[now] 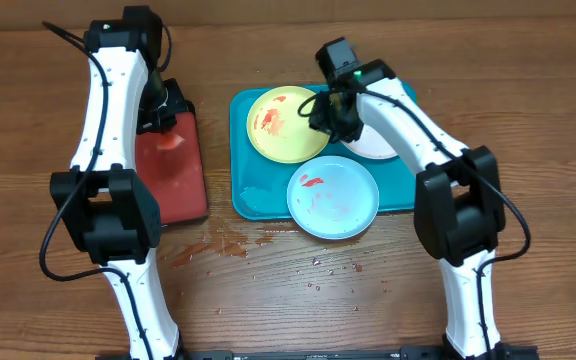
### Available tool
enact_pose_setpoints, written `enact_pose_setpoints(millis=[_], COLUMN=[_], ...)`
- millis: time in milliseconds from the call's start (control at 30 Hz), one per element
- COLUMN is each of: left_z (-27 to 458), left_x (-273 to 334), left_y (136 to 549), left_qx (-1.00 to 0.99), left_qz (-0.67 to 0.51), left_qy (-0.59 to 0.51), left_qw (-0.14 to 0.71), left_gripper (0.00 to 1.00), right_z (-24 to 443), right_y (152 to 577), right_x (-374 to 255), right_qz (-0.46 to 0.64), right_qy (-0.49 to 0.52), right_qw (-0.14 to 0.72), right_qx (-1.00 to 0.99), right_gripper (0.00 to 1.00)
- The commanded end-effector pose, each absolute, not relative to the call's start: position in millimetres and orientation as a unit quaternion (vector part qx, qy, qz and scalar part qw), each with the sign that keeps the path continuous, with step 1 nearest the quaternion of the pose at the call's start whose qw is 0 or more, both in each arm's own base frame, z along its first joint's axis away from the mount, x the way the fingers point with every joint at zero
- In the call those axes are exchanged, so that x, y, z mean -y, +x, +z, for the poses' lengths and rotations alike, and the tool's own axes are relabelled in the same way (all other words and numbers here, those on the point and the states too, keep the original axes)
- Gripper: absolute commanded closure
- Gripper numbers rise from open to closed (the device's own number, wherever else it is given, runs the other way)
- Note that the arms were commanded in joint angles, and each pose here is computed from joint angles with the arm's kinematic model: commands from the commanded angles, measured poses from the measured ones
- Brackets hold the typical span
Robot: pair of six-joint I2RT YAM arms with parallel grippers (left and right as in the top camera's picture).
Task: Clean dirty plates on tray and stack at the side
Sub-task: 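Grasp the yellow plate rim with the right gripper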
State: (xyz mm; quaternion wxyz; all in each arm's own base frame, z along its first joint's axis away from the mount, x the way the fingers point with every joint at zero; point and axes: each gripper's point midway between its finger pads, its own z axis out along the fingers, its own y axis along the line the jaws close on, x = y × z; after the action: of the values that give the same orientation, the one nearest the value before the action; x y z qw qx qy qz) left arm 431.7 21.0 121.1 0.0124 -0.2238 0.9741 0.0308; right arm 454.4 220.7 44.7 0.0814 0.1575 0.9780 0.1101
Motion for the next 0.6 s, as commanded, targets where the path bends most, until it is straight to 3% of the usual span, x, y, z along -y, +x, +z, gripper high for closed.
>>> enact_pose_setpoints(millis=[0,567], left_z=[136,136], left_x=[-19,-19], left_y=[435,437], left_qx=[-0.972,-0.972], left_qz=[0.033,0.032], left_qy=[-0.23,-0.23], left_qw=[0.035,0.038], left_gripper=[0.96,0.96], right_z=[40,26], right_y=[456,462], right_x=[-222,-224], right_qz=[0.103,0.11], right_qy=[0.175,0.174], right_qw=[0.079,0.088], right_qx=[-0.976,-0.975], right_gripper=[0.57,0.58])
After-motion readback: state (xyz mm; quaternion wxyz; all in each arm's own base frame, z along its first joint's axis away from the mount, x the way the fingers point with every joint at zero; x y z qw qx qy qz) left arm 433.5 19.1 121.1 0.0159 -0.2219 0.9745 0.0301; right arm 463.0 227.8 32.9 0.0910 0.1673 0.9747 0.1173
